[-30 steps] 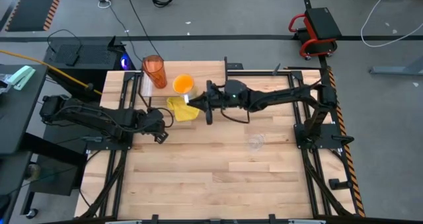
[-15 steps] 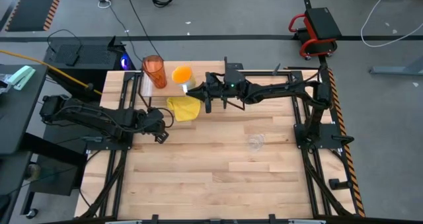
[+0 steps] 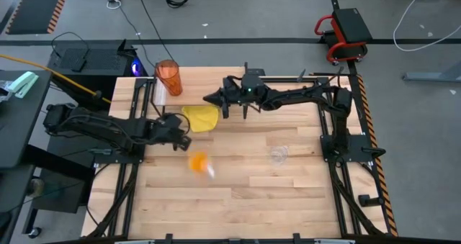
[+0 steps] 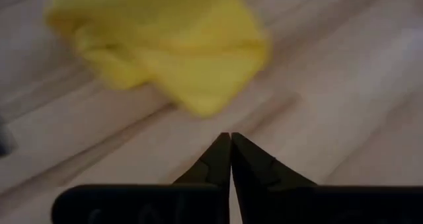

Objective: Stack small to large cups/mugs on shelf
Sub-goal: Put the yellow mug on the shelf

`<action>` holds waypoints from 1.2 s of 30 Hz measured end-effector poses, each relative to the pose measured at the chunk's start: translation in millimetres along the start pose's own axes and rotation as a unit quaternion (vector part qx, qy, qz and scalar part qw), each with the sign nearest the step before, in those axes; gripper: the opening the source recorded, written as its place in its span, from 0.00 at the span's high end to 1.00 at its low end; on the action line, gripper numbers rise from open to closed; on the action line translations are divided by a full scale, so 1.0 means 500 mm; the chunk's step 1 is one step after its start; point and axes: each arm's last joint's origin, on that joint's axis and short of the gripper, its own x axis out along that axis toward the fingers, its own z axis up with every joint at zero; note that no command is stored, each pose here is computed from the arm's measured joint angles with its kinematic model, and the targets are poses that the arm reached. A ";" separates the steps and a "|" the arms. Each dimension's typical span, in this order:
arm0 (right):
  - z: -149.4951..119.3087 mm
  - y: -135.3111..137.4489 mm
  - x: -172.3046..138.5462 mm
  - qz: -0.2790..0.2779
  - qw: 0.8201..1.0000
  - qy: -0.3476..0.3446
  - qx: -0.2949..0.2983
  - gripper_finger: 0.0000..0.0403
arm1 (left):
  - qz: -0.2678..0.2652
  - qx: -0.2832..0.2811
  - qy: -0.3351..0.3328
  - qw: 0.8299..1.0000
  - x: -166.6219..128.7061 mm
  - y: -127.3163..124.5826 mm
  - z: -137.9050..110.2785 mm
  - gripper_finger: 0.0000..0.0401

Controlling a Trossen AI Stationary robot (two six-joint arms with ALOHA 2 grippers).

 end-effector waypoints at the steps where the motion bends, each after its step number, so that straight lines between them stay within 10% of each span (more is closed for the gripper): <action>1: -0.015 0.012 0.004 0.012 1.000 0.021 0.007 0.99 | -0.022 0.006 0.001 1.000 0.004 -0.009 0.003 0.95; 5: -0.071 0.105 0.012 0.062 0.994 0.091 0.009 0.99 | -0.125 0.022 0.042 0.991 0.013 -0.029 0.017 0.98; 9: -0.130 0.158 0.011 -0.038 0.995 0.066 -0.060 1.00 | -0.160 0.012 0.012 0.987 0.012 -0.042 0.031 0.97; 13: -0.124 0.109 0.029 -0.049 0.996 0.003 -0.080 1.00 | -0.123 -0.028 -0.154 0.980 0.021 -0.061 0.076 0.92; 17: -0.160 0.011 0.033 -0.033 0.999 0.021 -0.026 1.00 | -0.103 -0.025 -0.177 0.978 0.053 -0.053 0.094 0.93; 21: -0.155 0.008 0.027 0.037 0.998 0.042 -0.003 1.00 | -0.077 -0.022 -0.146 0.986 0.093 -0.043 0.096 0.98; 36: -0.077 0.031 -0.085 0.031 0.994 0.102 -0.024 1.00 | -0.117 -0.005 -0.091 0.989 0.149 -0.040 0.096 0.97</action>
